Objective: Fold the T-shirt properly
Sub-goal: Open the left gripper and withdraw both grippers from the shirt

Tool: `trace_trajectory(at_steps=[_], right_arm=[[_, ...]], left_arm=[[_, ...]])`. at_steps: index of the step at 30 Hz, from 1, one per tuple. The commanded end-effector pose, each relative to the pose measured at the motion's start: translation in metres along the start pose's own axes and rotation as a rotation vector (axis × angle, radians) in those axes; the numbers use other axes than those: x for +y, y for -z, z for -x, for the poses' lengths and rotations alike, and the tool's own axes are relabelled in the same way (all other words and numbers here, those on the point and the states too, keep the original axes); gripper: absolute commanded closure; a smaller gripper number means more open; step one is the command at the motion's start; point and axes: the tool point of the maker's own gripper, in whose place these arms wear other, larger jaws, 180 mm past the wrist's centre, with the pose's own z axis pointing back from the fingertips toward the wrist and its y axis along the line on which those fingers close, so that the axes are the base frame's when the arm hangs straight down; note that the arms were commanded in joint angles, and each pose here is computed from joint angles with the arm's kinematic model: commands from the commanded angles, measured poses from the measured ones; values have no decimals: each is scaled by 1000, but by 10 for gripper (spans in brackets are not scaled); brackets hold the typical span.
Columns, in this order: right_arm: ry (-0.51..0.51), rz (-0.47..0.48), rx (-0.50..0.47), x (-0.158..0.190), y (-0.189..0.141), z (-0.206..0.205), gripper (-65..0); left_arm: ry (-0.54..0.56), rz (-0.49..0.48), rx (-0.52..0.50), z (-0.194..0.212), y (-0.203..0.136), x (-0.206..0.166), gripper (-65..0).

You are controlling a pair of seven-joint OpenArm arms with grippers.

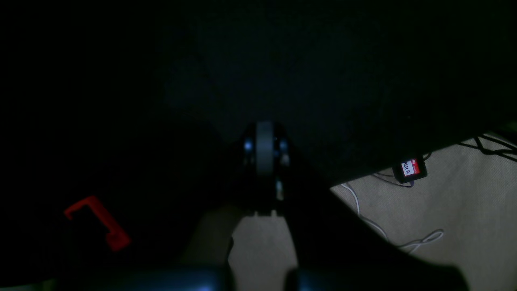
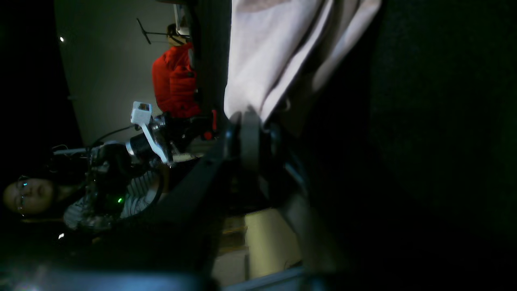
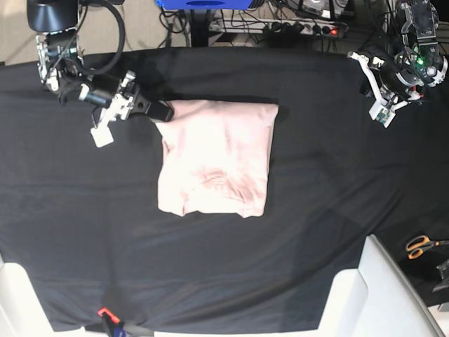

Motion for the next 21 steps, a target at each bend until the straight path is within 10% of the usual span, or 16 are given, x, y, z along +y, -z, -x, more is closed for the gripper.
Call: trace_trajectory(at_steps=[1, 7, 15, 21], right_arm=[[88, 153, 132, -37, -13, 38, -144], [116, 163, 155, -40, -15, 45, -492], [299, 249, 130, -57, -21, 67, -494], [153, 351, -64, -61, -56, 27, -398]], left_arm=[[11, -24, -28, -9, -6, 9, 0], [14, -28, -25, -8, -6, 11, 0], [13, -27, -28, -9, -6, 11, 0], [26, -31, -55, -20, -9, 9, 0]])
